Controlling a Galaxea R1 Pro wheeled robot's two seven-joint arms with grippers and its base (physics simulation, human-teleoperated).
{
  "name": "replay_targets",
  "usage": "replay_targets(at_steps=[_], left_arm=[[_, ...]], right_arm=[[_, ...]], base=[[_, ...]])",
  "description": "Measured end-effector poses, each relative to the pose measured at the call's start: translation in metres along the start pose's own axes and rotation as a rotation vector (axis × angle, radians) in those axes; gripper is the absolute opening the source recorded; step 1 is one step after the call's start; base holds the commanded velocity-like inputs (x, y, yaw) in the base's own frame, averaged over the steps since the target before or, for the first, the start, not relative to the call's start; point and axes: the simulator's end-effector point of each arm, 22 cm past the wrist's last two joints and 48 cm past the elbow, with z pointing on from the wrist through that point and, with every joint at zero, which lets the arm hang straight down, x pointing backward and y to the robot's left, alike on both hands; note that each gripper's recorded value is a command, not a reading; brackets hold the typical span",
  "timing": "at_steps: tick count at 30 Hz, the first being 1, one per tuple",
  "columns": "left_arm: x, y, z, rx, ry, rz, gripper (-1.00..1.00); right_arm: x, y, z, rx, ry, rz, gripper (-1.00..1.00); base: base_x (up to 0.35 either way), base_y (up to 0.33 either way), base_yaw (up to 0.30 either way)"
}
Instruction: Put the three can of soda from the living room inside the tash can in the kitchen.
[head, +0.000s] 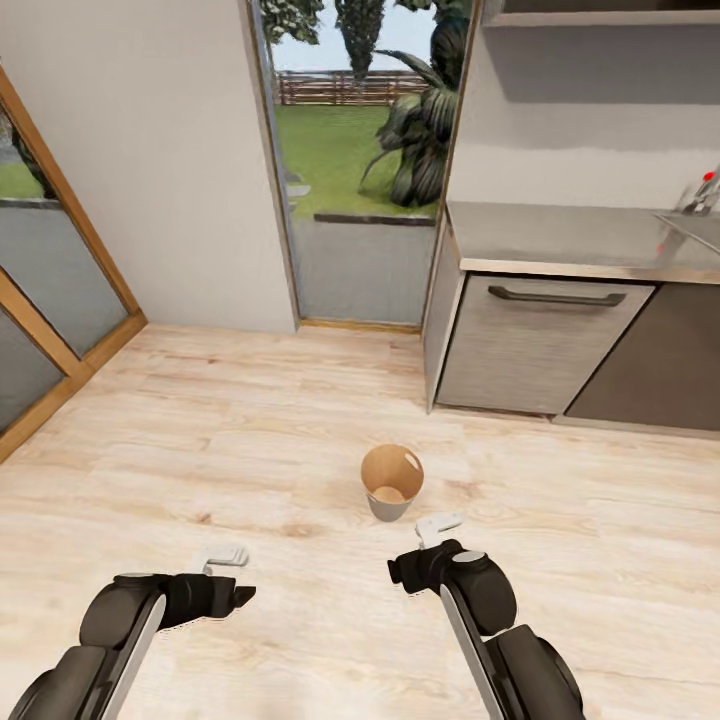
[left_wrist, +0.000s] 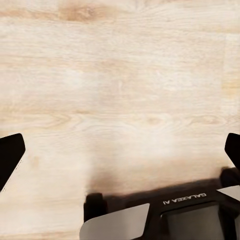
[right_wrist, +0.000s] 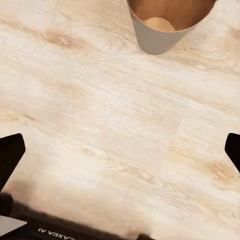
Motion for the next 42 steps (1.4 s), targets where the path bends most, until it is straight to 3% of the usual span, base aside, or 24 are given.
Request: replay_targets(at_steps=[27, 42], left_arm=[[-0.002, -0.001, -0.005, 0.000, -0.009, 0.001, 1.00], [-0.004, -0.002, -0.008, 0.007, -0.016, -0.004, 1.00]], right_arm=[[-0.008, 0.002, -0.008, -0.002, -0.021, -0.001, 1.00], [-0.013, 0.017, -0.015, -0.017, -0.041, -0.042, 1.00]], base=[[0.321, 0.008, -0.044], [0.264, 0.209, 0.000]])
